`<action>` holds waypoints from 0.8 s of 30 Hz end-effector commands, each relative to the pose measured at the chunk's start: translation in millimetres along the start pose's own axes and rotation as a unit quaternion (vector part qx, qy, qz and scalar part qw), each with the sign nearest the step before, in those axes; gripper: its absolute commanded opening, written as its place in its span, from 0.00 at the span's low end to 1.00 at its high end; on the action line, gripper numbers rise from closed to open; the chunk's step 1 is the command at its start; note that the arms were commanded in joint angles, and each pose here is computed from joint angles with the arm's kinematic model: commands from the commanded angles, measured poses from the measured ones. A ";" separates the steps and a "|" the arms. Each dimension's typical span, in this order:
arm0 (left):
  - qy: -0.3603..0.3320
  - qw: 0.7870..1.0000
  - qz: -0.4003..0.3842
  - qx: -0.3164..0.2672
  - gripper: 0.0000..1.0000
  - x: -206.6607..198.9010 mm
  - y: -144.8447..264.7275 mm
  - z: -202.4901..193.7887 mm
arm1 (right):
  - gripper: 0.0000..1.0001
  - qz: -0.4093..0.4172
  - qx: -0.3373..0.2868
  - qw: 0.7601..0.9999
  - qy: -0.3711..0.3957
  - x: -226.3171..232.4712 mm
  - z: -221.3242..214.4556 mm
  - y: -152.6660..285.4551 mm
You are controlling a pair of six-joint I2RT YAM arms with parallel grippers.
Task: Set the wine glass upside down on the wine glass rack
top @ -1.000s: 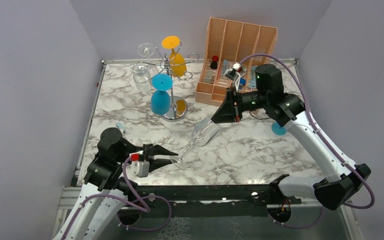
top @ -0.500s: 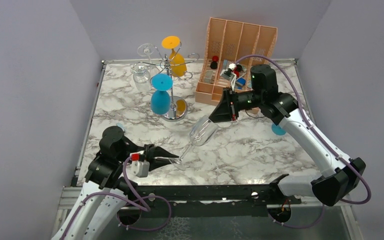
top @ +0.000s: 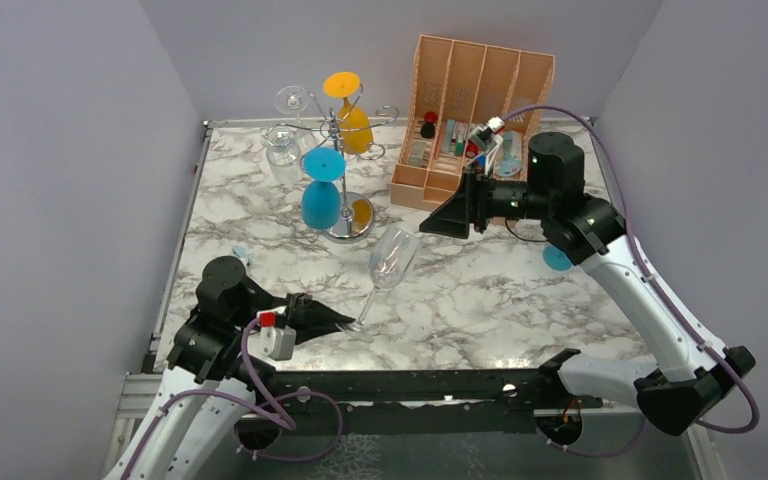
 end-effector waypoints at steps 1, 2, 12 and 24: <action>-0.051 0.999 0.010 -0.004 0.00 11.2 1.6 18.0 | 0.64 -0.100 -0.050 0.994 0.006 -9.4 0.0 14.2; -0.050 0.999 0.014 -0.002 0.00 13.4 1.7 19.2 | 0.66 -0.104 -0.057 0.993 0.011 -8.3 -1.3 17.3; -0.002 0.998 0.069 0.016 0.00 37.7 3.7 30.2 | 0.71 -0.094 -0.105 0.986 0.091 4.4 -18.1 37.5; 0.003 0.995 0.097 0.012 0.00 66.9 2.7 52.4 | 0.71 0.002 -0.164 0.954 0.253 19.5 -59.3 49.2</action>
Point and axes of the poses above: each gripper's point midway between its finger pads, its own y axis back along the fingers, its own x axis along the line the jaws close on, z = x × y, the point moved 6 cm from there along y, back along the fingers, and after that the axes turned 7 degrees about y, right-handed, at the moved point
